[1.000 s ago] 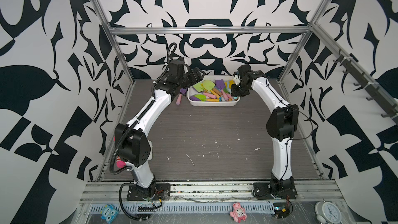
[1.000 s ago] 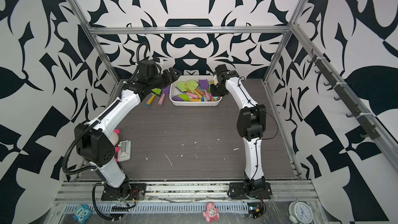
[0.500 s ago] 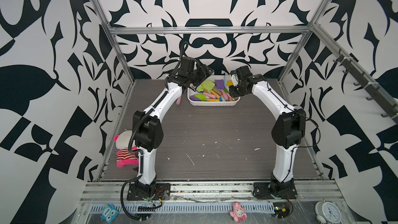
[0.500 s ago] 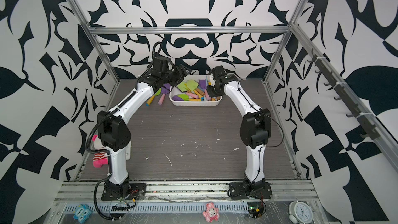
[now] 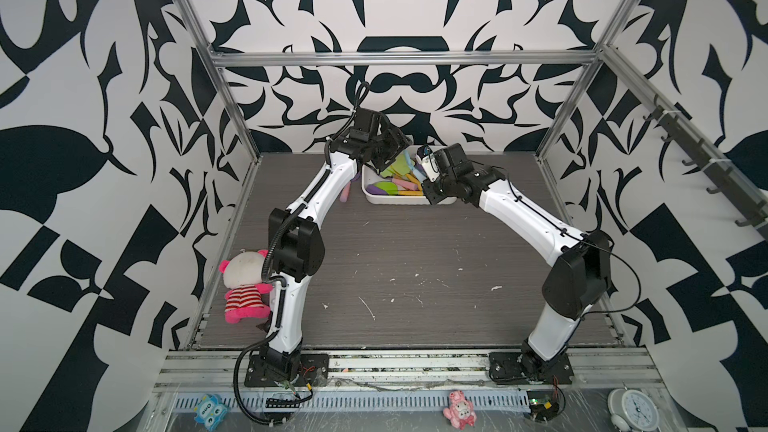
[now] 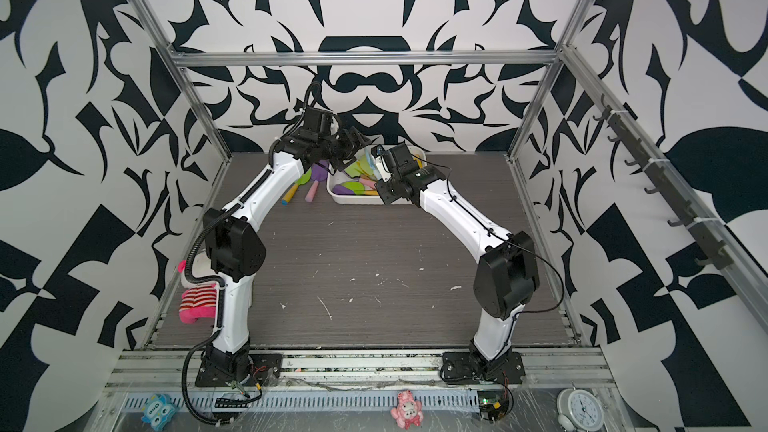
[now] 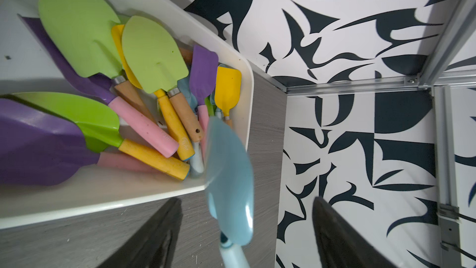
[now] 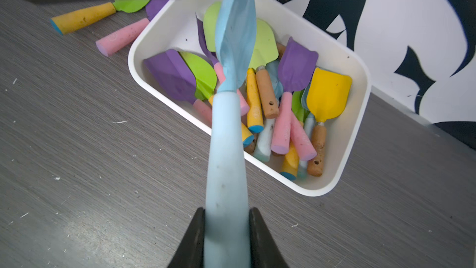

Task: Take the shovel out of the storage box
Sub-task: Place the shovel at the center of the board.

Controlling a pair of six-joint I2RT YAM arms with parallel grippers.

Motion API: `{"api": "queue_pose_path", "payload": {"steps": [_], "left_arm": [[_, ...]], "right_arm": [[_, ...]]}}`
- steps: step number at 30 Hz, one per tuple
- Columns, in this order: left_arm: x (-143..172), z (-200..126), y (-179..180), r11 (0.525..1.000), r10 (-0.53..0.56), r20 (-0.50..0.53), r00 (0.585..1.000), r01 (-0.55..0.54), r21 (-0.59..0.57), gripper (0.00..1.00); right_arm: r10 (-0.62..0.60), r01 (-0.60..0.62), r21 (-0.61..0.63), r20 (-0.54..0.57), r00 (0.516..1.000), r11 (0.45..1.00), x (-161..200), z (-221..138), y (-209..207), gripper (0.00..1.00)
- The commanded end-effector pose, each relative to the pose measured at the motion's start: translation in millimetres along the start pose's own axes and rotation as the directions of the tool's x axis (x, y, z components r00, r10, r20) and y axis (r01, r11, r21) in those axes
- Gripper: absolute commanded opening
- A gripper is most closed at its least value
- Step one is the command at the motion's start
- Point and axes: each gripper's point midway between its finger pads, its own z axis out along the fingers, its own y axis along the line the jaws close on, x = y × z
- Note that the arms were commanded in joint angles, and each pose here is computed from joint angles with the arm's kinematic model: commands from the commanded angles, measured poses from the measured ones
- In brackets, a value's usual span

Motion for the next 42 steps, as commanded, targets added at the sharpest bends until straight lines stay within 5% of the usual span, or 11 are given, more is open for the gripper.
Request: {"api": "queue_pose_path", "payload": {"steps": [1, 13, 24, 33, 42], "left_arm": [[3, 2, 14, 0.998, -0.043, -0.025, 0.999, 0.041, -0.054, 0.82], [8, 11, 26, 0.995, -0.065, -0.047, 0.997, 0.061, -0.074, 0.76], [19, 13, 44, 0.991, -0.070, -0.085, 0.994, 0.059, -0.118, 0.30], [19, 4, 48, 0.994, -0.046, -0.091, 0.995, 0.037, -0.099, 0.04], [12, -14, 35, 0.999, 0.037, -0.057, 0.998, -0.036, 0.016, 0.00]], "right_arm": [[-0.025, 0.020, 0.048, 0.113, 0.993, 0.999, -25, -22, -6, 0.00], [-0.130, 0.120, 0.104, 0.093, 0.987, 0.987, -20, -22, 9, 0.00], [-0.266, 0.249, 0.196, 0.068, 0.962, 0.949, -20, -23, 19, 0.00], [-0.287, 0.263, 0.207, 0.100, 0.953, 0.942, -24, -30, 26, 0.00], [-0.168, 0.151, 0.100, 0.199, 0.965, 0.984, -32, -52, 36, 0.72]]}}
